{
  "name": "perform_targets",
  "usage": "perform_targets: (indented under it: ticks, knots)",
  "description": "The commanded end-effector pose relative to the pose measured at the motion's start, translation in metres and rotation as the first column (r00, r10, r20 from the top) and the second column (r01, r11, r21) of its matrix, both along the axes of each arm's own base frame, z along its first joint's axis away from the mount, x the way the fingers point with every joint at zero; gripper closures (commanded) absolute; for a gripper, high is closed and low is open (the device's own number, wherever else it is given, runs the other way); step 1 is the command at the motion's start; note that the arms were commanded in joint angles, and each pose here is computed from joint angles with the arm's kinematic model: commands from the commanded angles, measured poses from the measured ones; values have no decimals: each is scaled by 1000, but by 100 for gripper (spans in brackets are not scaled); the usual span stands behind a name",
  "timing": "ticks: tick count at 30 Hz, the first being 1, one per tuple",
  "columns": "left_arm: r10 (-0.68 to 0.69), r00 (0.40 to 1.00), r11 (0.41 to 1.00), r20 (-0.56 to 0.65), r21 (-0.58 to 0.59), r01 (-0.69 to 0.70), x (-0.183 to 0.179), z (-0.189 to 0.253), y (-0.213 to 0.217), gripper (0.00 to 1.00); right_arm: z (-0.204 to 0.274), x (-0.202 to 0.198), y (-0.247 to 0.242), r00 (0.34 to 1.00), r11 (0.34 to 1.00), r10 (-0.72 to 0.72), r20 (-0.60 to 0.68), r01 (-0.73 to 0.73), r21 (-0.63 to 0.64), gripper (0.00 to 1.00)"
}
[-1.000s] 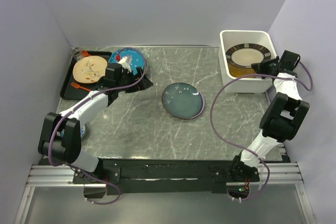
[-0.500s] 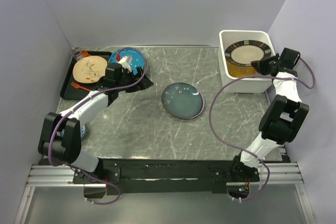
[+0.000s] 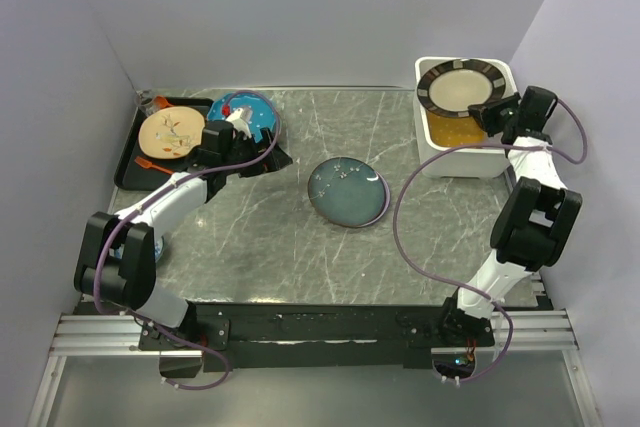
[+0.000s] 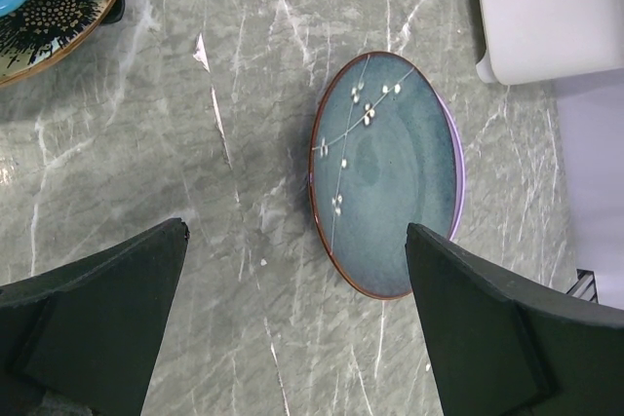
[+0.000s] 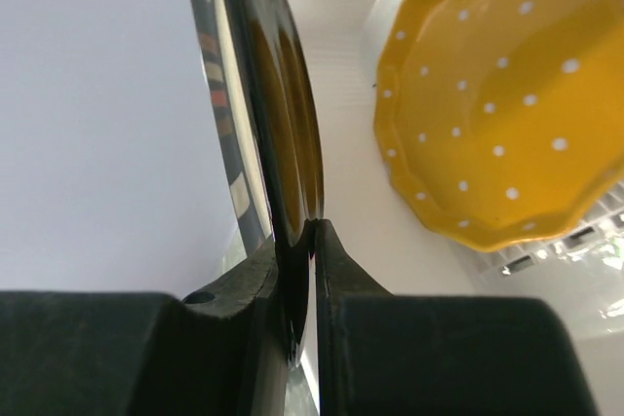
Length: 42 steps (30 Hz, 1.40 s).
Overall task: Place the plates into the plastic bin on the countertop
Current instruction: Place the plate in the plastic bin.
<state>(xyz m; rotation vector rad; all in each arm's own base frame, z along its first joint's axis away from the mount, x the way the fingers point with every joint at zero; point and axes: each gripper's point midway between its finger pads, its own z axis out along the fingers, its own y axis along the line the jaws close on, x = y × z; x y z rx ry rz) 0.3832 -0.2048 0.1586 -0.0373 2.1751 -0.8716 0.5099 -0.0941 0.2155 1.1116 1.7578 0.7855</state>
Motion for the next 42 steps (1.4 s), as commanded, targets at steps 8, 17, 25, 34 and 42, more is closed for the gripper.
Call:
perform_targets:
  ticks: [8, 17, 25, 34, 42]
  knots:
    - [-29, 999, 1000, 19, -7, 30, 0, 4, -4, 1, 27, -2, 7, 973, 999, 18, 232, -7, -46, 100]
    - [-36, 999, 999, 10, -18, 37, 0, 0, -6, 1, 46, -18, -13, 945, 988, -146, 293, 156, -8, 100]
    - [-43, 999, 999, 8, -12, 43, -1, -2, -6, 1, 29, -8, -17, 931, 985, -174, 321, 161, 65, 100]
    - [-42, 999, 999, 3, -1, 42, -4, -5, -4, 1, 33, 5, -17, 921, 983, -172, 349, 137, 123, 100]
    - [-48, 999, 999, -5, 1, 48, -4, -8, -5, 1, 55, 13, -20, 900, 984, -169, 401, 128, 126, 100]
